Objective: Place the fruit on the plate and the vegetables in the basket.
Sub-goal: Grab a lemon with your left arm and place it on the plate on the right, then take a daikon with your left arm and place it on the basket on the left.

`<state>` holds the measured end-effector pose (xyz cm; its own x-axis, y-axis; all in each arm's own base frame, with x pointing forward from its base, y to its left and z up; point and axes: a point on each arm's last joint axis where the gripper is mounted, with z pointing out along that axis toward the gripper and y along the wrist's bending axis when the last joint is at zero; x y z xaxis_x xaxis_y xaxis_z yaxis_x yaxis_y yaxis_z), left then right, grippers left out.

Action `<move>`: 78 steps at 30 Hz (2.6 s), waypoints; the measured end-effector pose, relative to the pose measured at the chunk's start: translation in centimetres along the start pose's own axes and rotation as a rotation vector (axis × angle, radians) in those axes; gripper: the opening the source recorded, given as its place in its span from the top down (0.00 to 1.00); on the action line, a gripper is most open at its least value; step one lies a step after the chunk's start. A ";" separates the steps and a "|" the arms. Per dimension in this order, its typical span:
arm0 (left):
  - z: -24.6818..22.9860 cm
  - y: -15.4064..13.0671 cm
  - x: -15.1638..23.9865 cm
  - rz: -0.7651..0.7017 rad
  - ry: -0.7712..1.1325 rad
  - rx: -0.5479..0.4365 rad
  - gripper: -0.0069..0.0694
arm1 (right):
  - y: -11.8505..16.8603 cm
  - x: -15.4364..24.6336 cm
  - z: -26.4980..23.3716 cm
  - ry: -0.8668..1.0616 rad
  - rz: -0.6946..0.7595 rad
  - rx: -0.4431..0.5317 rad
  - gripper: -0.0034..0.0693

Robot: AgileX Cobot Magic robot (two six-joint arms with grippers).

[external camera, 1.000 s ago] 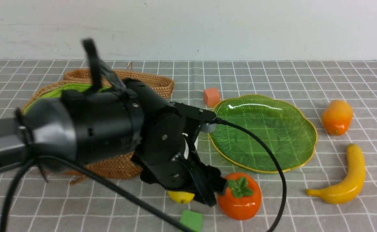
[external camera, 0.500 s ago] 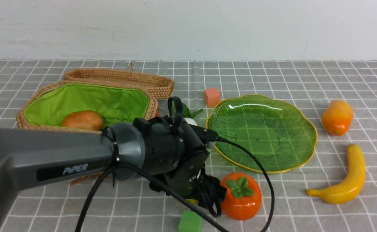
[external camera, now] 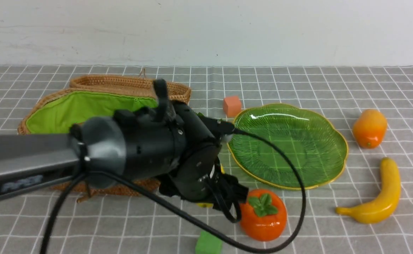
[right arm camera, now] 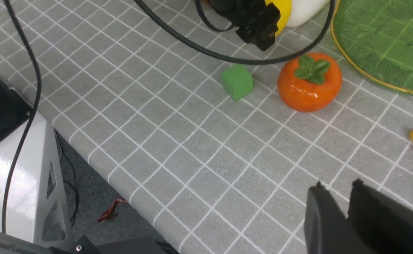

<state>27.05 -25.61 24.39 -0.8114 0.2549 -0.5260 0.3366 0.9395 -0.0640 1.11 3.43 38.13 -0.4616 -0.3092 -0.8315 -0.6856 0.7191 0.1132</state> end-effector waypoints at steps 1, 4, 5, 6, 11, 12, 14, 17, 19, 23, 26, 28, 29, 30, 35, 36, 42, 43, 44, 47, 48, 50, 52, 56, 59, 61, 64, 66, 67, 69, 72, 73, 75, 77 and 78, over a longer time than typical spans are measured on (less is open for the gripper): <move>-0.9 -0.4 -0.5 0.012 -0.038 0.030 0.20 | -0.1 -0.1 0.0 -0.009 0.001 0.008 0.78; -2.8 -2.1 -2.5 0.046 -0.150 0.122 0.20 | -0.6 -0.4 0.0 -0.043 0.029 0.070 0.78; -2.9 -2.8 -3.4 0.059 -0.182 0.148 0.20 | -0.9 -0.5 -0.1 -0.054 0.050 0.102 0.78; -2.8 -3.3 -4.1 0.069 -0.209 0.168 0.20 | -1.2 -0.5 -0.1 -0.062 0.071 0.130 0.78; 1.5 -6.0 -7.7 0.135 -0.275 0.196 0.20 | -2.2 -0.5 -0.3 -0.080 0.178 0.243 0.77; 3.6 -6.5 -8.1 0.143 -0.256 0.185 0.20 | -2.3 -0.5 -0.3 -0.078 0.188 0.250 0.77; 6.2 -7.0 -8.7 0.143 -0.229 0.164 0.20 | -2.3 -0.4 -0.3 -0.070 0.195 0.251 0.77; 8.8 -7.1 -9.4 0.139 -0.191 0.128 0.20 | -2.3 -0.2 -0.3 -0.051 0.206 0.248 0.77; 9.9 -7.0 -9.7 0.152 -0.173 0.095 0.15 | -2.2 -0.1 -0.3 -0.036 0.213 0.241 0.77; 9.7 -6.8 -10.4 0.173 -0.177 0.054 0.05 | -2.1 -0.1 -0.3 -0.033 0.216 0.235 0.77; 8.4 -6.6 -11.0 0.170 -0.179 0.037 0.04 | -2.1 -0.2 -0.3 -0.046 0.215 0.234 0.77; 7.2 -6.3 -11.2 0.162 -0.161 0.022 0.06 | -2.1 -0.3 -0.3 -0.060 0.206 0.234 0.77; 6.4 -6.1 -11.3 0.155 -0.146 0.012 0.08 | -2.2 -0.4 -0.3 -0.067 0.197 0.234 0.77; 5.4 -5.9 -11.3 0.146 -0.132 0.005 0.09 | -2.2 -0.4 -0.3 -0.073 0.192 0.234 0.77; 0.9 -4.3 -10.7 0.110 0.012 -0.080 0.24 | -2.2 -0.6 -0.3 -0.089 0.186 0.234 0.77; 0.1 -3.7 -10.5 0.100 0.047 -0.102 0.29 | -2.2 -0.6 -0.3 -0.092 0.186 0.234 0.77; 2.4 -0.9 -9.9 0.062 0.138 -0.165 0.41 | -2.2 -0.7 -0.3 -0.101 0.184 0.234 0.77; 3.4 -0.2 -9.9 0.053 0.148 -0.174 0.41 | -2.2 -0.7 -0.3 -0.101 0.184 0.233 0.77; 3.8 0.0 -9.9 0.052 0.150 -0.177 0.41 | -2.2 -0.7 -0.3 -0.102 0.184 0.233 0.77; 6.6 1.6 -10.0 0.031 0.160 -0.193 0.38 | -2.1 -0.7 -0.3 -0.103 0.185 0.230 0.77; 7.2 1.9 -9.9 0.028 0.163 -0.197 0.36 | -2.1 -0.7 -0.3 -0.104 0.185 0.229 0.77; 7.9 2.2 -9.9 0.025 0.167 -0.201 0.34 | -2.1 -0.8 -0.3 -0.106 0.184 0.229 0.77; 9.1 2.4 -9.7 0.034 0.163 -0.208 0.30 | -2.1 -0.8 -0.3 -0.108 0.184 0.229 0.77; 10.1 2.5 -9.7 0.052 0.141 -0.214 0.21 | -2.1 -0.8 -0.3 -0.108 0.184 0.229 0.77; 10.5 2.5 -9.8 0.060 0.124 -0.212 0.16 | -2.1 -0.8 -0.3 -0.108 0.184 0.229 0.77; 10.9 2.5 -9.8 0.068 0.115 -0.222 0.13 | -2.1 -0.8 -0.3 -0.108 0.184 0.229 0.77; 11.7 2.7 -9.7 0.061 0.110 -0.246 0.12 | -2.1 -0.8 -0.3 -0.107 0.182 0.229 0.76; 12.4 2.8 -9.4 0.051 0.113 -0.263 0.13 | -2.1 -0.8 -0.3 -0.107 0.172 0.230 0.76; 12.5 2.8 -9.4 0.050 0.114 -0.265 0.13 | -2.1 -0.8 -0.3 -0.107 0.170 0.230 0.76; 13.3 2.9 -9.1 0.052 0.123 -0.278 0.14 | -2.1 -0.8 -0.3 -0.107 0.166 0.227 0.76; 13.9 3.0 -8.8 0.054 0.135 -0.285 0.18 | -2.1 -0.8 -0.3 -0.106 0.164 0.227 0.76; 13.9 3.0 -8.8 0.053 0.134 -0.284 0.20 | -2.1 -0.8 -0.3 -0.106 0.164 0.227 0.76; 13.9 3.0 -8.7 0.050 0.136 -0.284 0.23 | -2.1 -0.8 -0.3 -0.106 0.164 0.227 0.76; 13.9 3.0 -8.7 0.049 0.138 -0.285 0.22 | -2.1 -0.8 -0.3 -0.106 0.164 0.227 0.76; 13.8 3.0 -8.8 0.043 0.143 -0.287 0.23 | -2.1 -0.8 -0.3 -0.106 0.164 0.227 0.76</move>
<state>41.77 -28.22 17.17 -0.8651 0.3067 -0.3970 0.2403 0.9480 0.2087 2.77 1.98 38.70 -0.4860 -0.1190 -0.8658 -0.4575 0.8787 0.1361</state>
